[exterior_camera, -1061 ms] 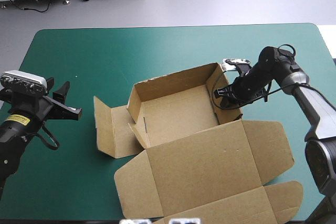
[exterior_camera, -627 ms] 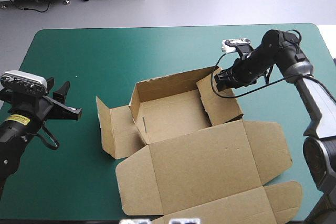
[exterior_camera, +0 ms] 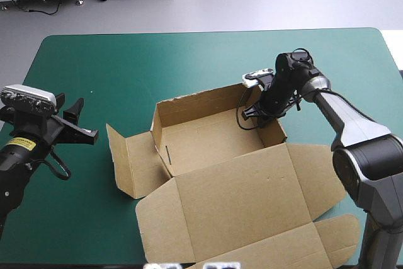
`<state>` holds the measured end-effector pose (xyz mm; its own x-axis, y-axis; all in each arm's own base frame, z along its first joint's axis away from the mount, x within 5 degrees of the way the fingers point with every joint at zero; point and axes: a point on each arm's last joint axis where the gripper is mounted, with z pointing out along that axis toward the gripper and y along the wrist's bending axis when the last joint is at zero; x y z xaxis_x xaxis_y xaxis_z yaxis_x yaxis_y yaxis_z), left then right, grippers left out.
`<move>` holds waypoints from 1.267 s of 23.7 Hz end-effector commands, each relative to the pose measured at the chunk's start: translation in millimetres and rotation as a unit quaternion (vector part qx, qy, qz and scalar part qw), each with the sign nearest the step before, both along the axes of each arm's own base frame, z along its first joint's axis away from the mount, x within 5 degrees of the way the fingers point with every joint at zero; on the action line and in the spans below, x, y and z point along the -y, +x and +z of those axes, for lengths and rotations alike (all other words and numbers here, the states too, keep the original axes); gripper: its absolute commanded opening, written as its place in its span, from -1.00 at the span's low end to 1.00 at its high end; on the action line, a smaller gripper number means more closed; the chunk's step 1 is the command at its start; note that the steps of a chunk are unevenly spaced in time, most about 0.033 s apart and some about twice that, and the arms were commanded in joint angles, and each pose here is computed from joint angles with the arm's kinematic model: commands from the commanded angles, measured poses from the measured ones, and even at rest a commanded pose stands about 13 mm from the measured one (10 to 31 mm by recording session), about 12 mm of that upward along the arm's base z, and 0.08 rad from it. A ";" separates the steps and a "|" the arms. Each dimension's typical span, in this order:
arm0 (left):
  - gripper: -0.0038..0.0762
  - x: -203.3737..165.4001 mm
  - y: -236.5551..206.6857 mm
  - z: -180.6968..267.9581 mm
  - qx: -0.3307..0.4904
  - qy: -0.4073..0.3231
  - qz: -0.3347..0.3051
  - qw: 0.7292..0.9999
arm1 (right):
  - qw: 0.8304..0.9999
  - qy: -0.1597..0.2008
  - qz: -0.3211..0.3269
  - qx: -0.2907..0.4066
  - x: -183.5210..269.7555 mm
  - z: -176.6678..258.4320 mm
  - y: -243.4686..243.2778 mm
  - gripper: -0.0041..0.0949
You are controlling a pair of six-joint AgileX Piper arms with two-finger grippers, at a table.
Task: Fold the box
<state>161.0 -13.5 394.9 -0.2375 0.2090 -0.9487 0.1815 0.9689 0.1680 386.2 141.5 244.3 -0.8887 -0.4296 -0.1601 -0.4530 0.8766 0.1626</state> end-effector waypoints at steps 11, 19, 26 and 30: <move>-0.21 3.5 -2.0 16.0 0.048 -0.023 -0.006 0.999 | 0.975 0.174 -0.051 0.125 42.4 112.5 11.5 -0.97; -0.21 2.3 3.1 24.0 0.085 -0.057 0.007 0.995 | 0.942 0.229 -0.098 0.226 113.5 179.2 -18.6 -0.97; -0.21 11.0 57.7 -17.8 -0.043 -0.113 -0.004 0.993 | 0.940 0.224 -0.081 0.242 113.9 188.6 -34.3 -0.97; -0.21 24.9 80.4 -36.3 -0.108 -0.141 -0.064 0.982 | 0.948 0.219 -0.071 0.220 113.8 170.6 -34.3 -0.97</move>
